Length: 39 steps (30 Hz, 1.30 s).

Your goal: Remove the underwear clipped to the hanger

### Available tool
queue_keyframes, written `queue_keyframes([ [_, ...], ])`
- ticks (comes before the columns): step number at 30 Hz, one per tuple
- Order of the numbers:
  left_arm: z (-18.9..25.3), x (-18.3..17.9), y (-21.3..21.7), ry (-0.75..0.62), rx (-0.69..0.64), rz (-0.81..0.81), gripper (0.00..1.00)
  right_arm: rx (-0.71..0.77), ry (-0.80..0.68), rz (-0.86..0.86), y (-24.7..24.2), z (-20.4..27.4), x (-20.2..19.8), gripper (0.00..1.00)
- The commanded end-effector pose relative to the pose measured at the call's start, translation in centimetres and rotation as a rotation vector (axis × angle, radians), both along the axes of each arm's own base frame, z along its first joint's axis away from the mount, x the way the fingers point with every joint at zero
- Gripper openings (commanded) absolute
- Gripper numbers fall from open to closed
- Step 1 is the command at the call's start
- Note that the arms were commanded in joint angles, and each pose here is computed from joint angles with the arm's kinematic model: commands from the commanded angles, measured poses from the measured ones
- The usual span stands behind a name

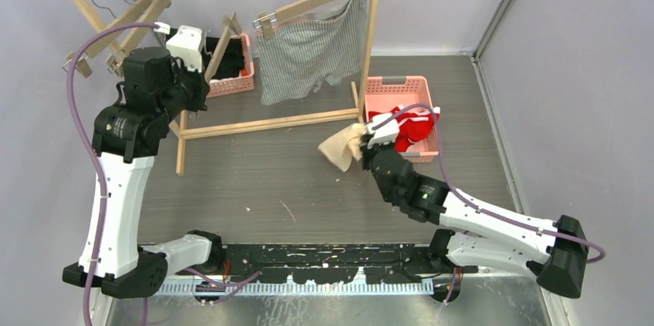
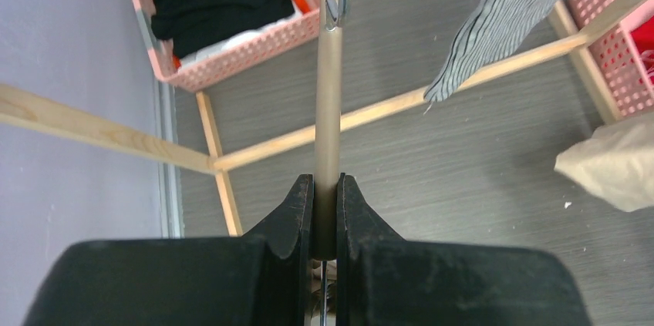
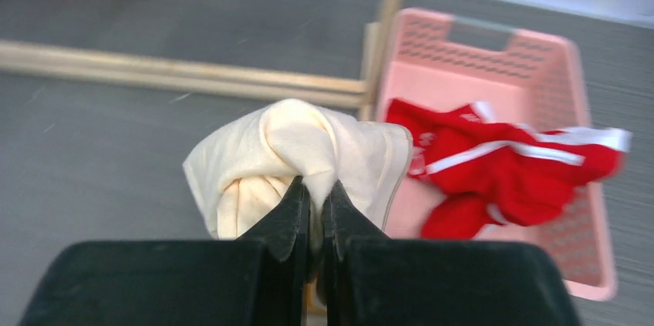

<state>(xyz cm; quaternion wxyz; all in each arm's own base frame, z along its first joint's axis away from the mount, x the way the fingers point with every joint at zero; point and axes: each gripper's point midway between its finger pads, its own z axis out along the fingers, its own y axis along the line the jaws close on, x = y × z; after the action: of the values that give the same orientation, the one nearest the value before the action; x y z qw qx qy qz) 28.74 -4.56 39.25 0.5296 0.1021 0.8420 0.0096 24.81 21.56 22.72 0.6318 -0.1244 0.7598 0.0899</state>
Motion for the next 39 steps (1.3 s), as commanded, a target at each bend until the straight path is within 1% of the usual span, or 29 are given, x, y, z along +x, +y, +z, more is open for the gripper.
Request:
queue_keyframes([
  [1,6.3,0.5,-0.7,-0.199,-0.029,-0.057,0.00,0.095,-0.116,-0.242,-5.8,5.6,3.4,0.01],
  [3,7.0,0.6,-0.5,-0.212,-0.023,-0.055,0.00,0.129,-0.159,-0.290,-7.4,7.4,4.4,0.01],
  [6,7.7,1.0,-0.3,-0.222,-0.017,-0.051,0.00,0.135,-0.194,-0.384,-10.0,9.3,6.3,0.01],
  [8,8.1,1.5,-0.1,-0.230,-0.022,-0.048,0.00,0.133,-0.189,-0.413,-11.1,9.5,7.9,0.01],
  [11,8.6,2.1,0.0,-0.237,-0.046,-0.056,0.00,0.144,-0.162,-0.406,-11.6,8.7,10.1,0.01],
  [16,9.5,2.4,-0.1,-0.251,-0.071,-0.073,0.00,0.096,-0.098,-0.437,-12.3,6.0,12.9,0.01],
  [18,8.9,3.5,-0.1,-0.229,-0.077,-0.075,0.00,0.093,-0.072,-0.432,-12.2,4.8,13.7,0.01],
  [23,9.8,3.6,-0.1,-0.251,-0.095,-0.082,0.00,0.088,-0.016,-0.423,-12.0,1.7,15.3,0.01],
  [29,11.5,3.1,0.1,-0.296,-0.101,-0.079,0.00,0.059,0.044,-0.434,-12.1,-2.3,16.6,0.01],
  [32,12.2,2.8,0.5,-0.323,-0.097,-0.065,0.00,0.043,0.099,-0.453,-12.7,-5.2,17.2,0.01],
  [39,12.6,3.5,1.5,-0.329,-0.089,-0.035,0.00,0.046,0.198,-0.434,-12.7,-9.5,18.3,0.01],
])
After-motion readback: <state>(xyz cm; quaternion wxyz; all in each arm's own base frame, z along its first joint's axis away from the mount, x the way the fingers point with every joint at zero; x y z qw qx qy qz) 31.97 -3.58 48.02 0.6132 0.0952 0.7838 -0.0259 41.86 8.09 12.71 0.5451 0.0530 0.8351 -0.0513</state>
